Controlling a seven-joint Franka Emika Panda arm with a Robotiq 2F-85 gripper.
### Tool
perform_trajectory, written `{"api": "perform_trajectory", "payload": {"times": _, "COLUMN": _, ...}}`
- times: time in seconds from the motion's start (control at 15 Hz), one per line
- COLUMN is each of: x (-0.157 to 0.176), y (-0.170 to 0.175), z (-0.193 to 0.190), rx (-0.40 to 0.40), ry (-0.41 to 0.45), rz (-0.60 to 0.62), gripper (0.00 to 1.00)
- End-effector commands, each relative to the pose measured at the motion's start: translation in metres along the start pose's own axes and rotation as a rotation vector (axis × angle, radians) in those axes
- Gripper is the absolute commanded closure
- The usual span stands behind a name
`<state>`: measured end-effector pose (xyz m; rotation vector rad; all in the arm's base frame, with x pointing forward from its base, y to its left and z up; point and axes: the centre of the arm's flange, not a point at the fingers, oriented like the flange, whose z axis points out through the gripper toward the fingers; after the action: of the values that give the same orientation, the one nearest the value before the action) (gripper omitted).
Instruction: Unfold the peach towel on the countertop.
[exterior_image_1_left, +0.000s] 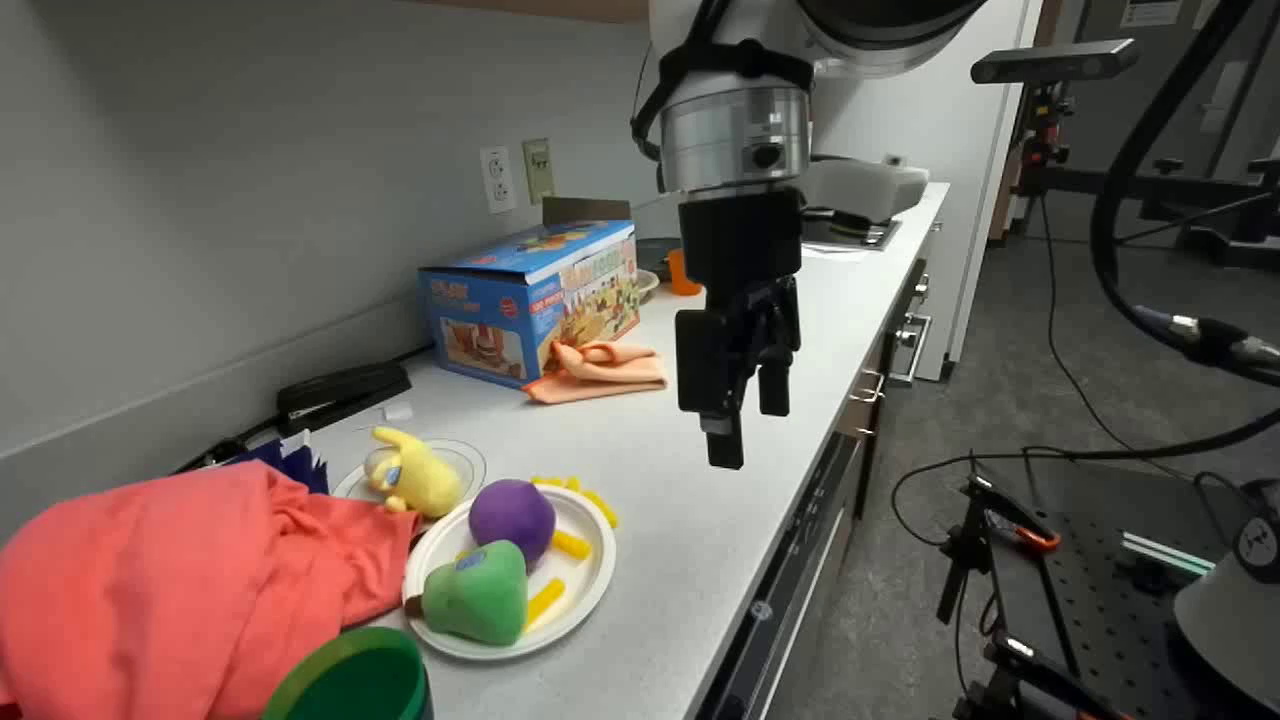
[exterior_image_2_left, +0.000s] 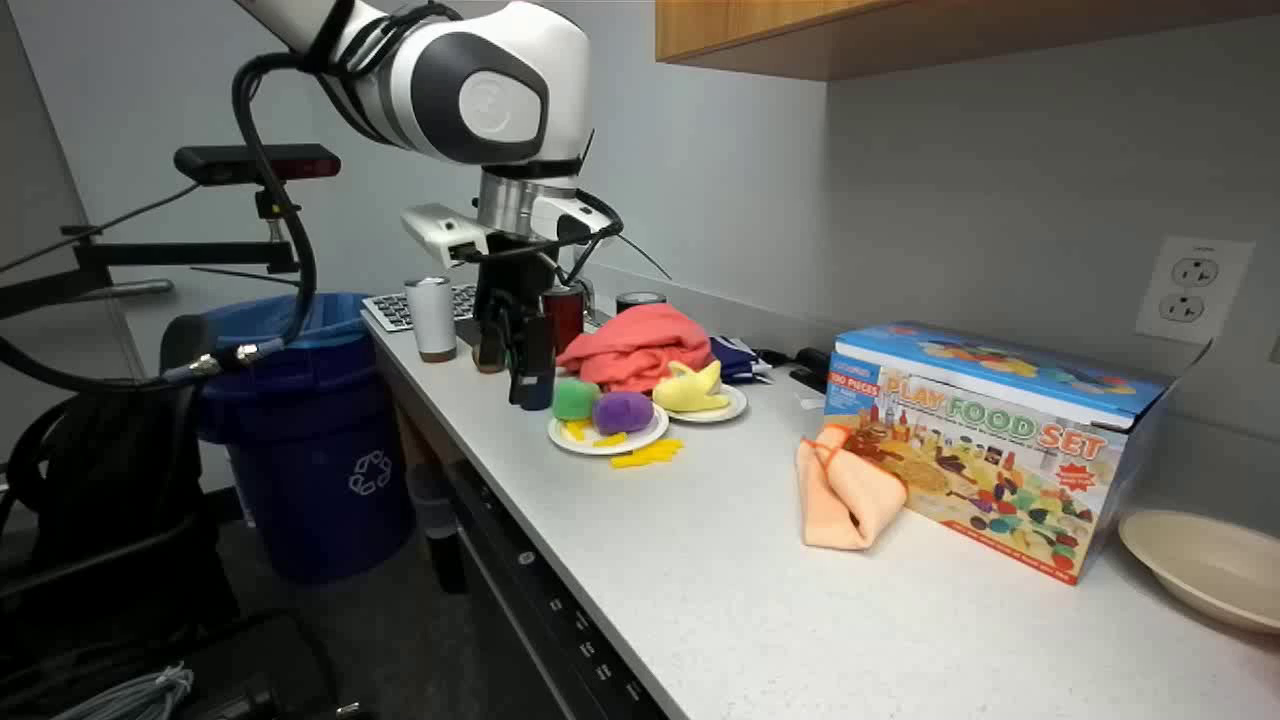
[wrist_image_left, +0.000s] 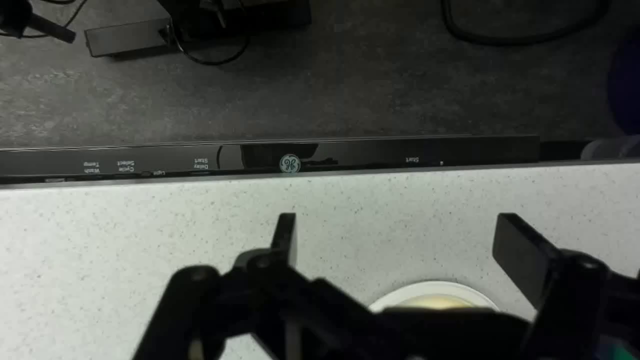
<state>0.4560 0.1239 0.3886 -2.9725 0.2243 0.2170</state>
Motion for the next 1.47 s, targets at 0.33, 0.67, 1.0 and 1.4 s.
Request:
{"api": "perform_trajectory", "payload": {"times": 0.33, "x": 0.000, "y": 0.000, "z": 0.000, "rx": 0.000, "ry": 0.000, "rz": 0.000, "gripper": 0.00}}
{"api": "perform_trajectory", "payload": {"times": 0.67, "x": 0.013, "y": 0.001, "z": -0.014, "rx": -0.016, "ry": 0.006, "rz": 0.003, "gripper": 0.00}}
{"api": "perform_trajectory", "payload": {"times": 1.0, "x": 0.052, "y": 0.030, "z": -0.074, "rx": -0.071, "ry": 0.063, "rz": 0.027, "gripper": 0.00}}
{"api": "perform_trajectory", "payload": {"times": 1.4, "x": 0.067, "y": 0.076, "z": -0.103, "rx": -0.149, "ry": 0.132, "rz": 0.065, "gripper": 0.00}}
